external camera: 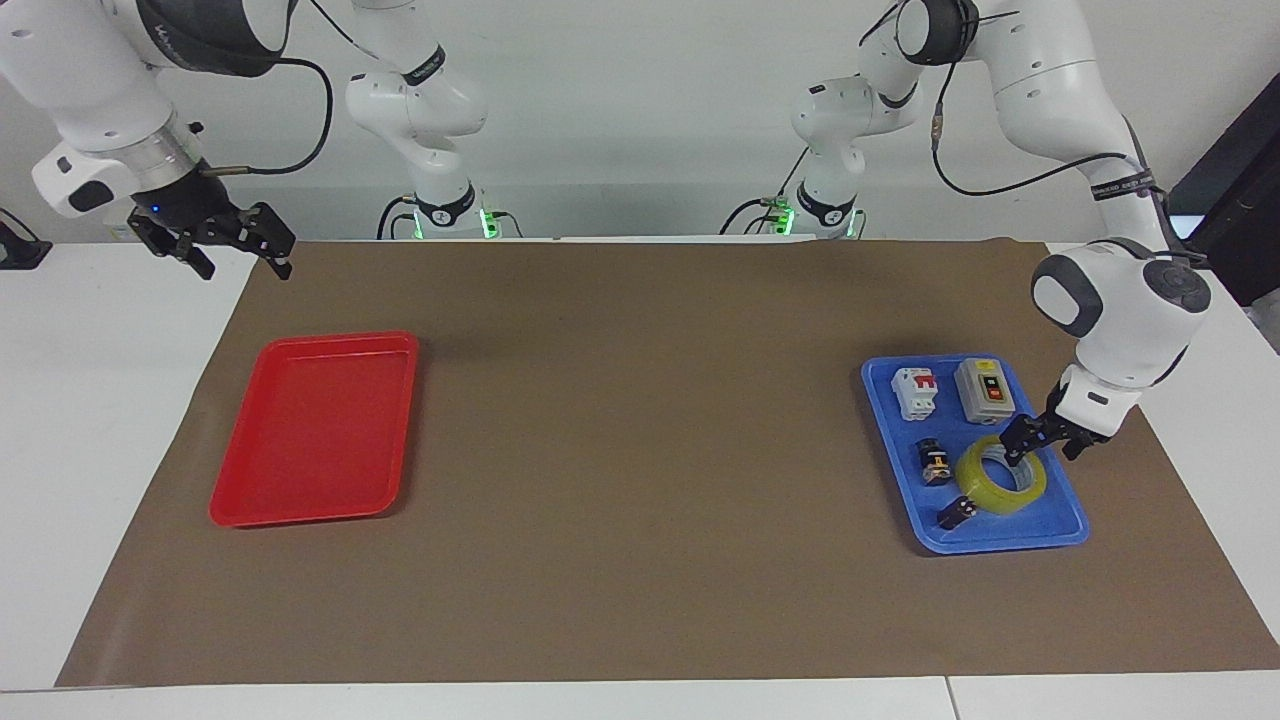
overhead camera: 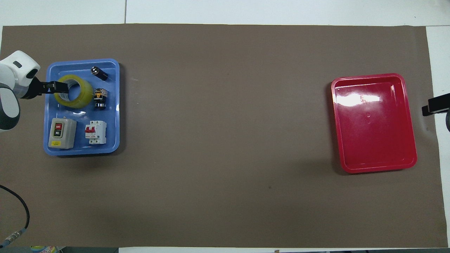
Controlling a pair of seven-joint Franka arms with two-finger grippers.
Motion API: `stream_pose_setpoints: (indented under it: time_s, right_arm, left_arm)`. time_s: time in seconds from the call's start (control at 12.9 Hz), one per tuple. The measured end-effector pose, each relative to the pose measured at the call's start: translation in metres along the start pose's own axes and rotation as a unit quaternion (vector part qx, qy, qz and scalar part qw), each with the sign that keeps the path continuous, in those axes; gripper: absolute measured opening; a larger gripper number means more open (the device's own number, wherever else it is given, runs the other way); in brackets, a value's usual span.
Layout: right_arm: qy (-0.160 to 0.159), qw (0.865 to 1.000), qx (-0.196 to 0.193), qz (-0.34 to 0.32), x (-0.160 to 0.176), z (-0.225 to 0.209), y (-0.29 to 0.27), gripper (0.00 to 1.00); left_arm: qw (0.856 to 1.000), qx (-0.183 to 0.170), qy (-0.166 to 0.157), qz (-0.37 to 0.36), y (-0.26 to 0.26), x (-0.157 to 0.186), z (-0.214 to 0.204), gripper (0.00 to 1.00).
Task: Place and move tape with both arms
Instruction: 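Reach the left gripper over the yellow tape roll and grasp it, then carry the tape roll with the left gripper to the table center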
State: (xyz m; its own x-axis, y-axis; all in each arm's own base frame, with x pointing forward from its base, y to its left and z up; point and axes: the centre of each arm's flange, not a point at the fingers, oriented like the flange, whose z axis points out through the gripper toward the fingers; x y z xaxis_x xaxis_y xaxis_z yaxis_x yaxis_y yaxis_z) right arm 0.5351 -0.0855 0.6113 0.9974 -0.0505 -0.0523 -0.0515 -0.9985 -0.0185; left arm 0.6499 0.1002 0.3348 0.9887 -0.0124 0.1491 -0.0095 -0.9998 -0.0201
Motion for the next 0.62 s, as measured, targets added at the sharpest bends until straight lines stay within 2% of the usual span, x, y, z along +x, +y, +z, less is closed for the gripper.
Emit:
stream_pose_setpoints:
  time_s: [0.23,0.31,0.47,0.54,0.62]
  right_arm:
    - [0.000,1.000,0.000,0.000,0.000,0.000,0.000,1.00]
    - [0.000,1.000,0.000,0.000,0.000,0.000,0.000,1.00]
    - [0.000,1.000,0.000,0.000,0.000,0.000,0.000,1.00]
    - [0.000,1.000,0.000,0.000,0.000,0.000,0.000,1.00]
    - [0.000,1.000,0.000,0.000,0.000,0.000,0.000,1.00]
  left_arm:
    - [1.000,-0.002,-0.005,0.005,0.008,-0.001,0.007,0.98]
    - [1.000,-0.003,-0.007,0.005,0.009,-0.003,0.009,0.95]
    - [1.000,-0.003,-0.012,0.002,0.006,-0.007,0.014,0.66]
    - [1.000,-0.003,-0.016,0.001,0.005,-0.010,0.017,0.59]
    - [1.000,-0.003,-0.019,0.000,0.004,-0.012,0.019,0.59]
